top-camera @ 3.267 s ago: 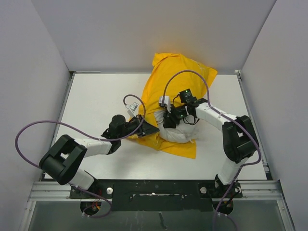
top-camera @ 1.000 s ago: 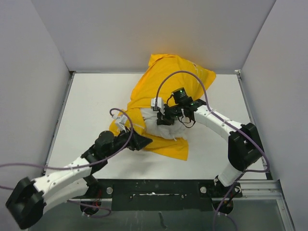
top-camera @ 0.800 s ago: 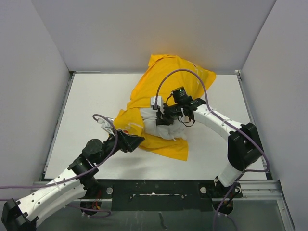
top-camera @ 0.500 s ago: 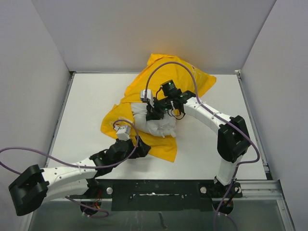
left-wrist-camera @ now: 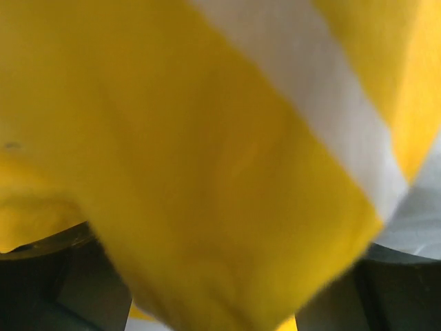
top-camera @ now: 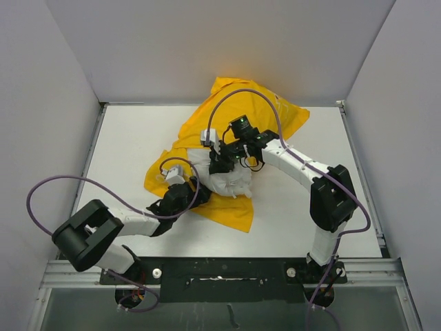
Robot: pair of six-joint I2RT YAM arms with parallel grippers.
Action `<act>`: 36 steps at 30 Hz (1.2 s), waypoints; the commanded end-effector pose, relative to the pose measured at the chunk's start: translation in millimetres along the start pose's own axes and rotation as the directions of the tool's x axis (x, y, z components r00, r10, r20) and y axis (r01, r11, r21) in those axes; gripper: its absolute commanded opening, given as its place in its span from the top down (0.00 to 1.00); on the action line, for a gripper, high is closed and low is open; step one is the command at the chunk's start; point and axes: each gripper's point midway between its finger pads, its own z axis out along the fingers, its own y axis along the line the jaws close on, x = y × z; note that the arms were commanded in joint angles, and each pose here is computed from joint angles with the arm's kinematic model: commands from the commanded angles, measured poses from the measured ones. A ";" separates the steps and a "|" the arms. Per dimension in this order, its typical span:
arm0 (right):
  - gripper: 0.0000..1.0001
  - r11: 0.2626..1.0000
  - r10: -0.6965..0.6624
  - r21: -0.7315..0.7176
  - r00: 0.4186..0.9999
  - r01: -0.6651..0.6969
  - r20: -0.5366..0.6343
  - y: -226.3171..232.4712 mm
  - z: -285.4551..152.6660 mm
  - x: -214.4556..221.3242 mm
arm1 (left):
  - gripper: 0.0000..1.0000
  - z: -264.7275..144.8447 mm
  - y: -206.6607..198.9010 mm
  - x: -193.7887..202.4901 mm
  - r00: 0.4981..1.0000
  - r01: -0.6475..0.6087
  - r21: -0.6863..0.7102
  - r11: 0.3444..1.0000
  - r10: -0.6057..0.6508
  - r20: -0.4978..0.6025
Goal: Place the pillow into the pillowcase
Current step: Stuff the pillow into the pillowcase.
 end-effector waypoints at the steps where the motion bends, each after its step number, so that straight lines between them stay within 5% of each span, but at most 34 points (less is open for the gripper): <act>1: 0.97 0.994 -0.083 0.075 0.993 0.076 0.086 -8.2 -22.5 -42.7 | 0.38 18.8 -42.6 -22.9 0.991 0.107 0.149 0.983 -0.117 0.062; 4: 0.97 0.994 -0.083 0.084 0.993 0.076 0.081 -10.6 -23.8 -44.7 | 0.64 24.7 -44.0 -24.0 0.989 0.117 0.189 0.975 -0.132 0.066; 6: 0.97 0.993 -0.081 0.091 0.994 0.075 0.068 -13.4 -22.5 -42.8 | 0.95 24.2 -50.7 -27.0 0.991 0.101 0.254 0.962 -0.120 0.063; 7: 0.97 0.992 -0.082 0.102 0.995 0.076 0.057 -16.0 -22.2 -41.6 | 1.00 21.4 -57.6 -30.0 0.991 0.091 0.304 0.948 -0.115 0.062; 14: 1.00 0.938 -0.115 0.316 0.989 0.139 -0.094 -66.0 -35.9 -32.0 | 1.00 -26.2 -107.4 -16.7 0.993 0.059 0.567 0.822 0.010 -0.118; 20: 1.00 0.857 -0.097 0.478 0.970 0.195 -0.223 -111.9 -40.3 -19.5 | 1.00 -114.1 -166.1 -13.1 0.945 0.116 0.809 0.576 0.186 -0.268; 24: 1.00 0.853 -0.070 0.482 0.959 0.201 -0.274 -120.3 -25.9 4.6 | 1.00 -159.5 -187.0 -23.5 0.933 0.127 0.867 0.483 0.240 -0.270; 29: 1.00 0.930 -0.010 0.350 0.959 0.113 -0.283 -85.5 21.9 61.6 | 1.00 -191.2 -200.8 -39.5 0.947 0.118 0.907 0.405 0.230 -0.226; 32: 1.00 0.995 -0.001 0.096 0.981 0.019 -0.193 -31.1 46.4 74.0 | 1.00 -195.3 -196.5 -37.9 0.950 0.120 0.909 0.398 0.219 -0.222; 36: 0.68 0.969 -0.076 -0.238 0.996 0.065 -0.039 44.3 34.5 42.1 | 1.00 -172.0 -163.2 -14.3 0.949 0.119 0.861 0.495 0.199 -0.246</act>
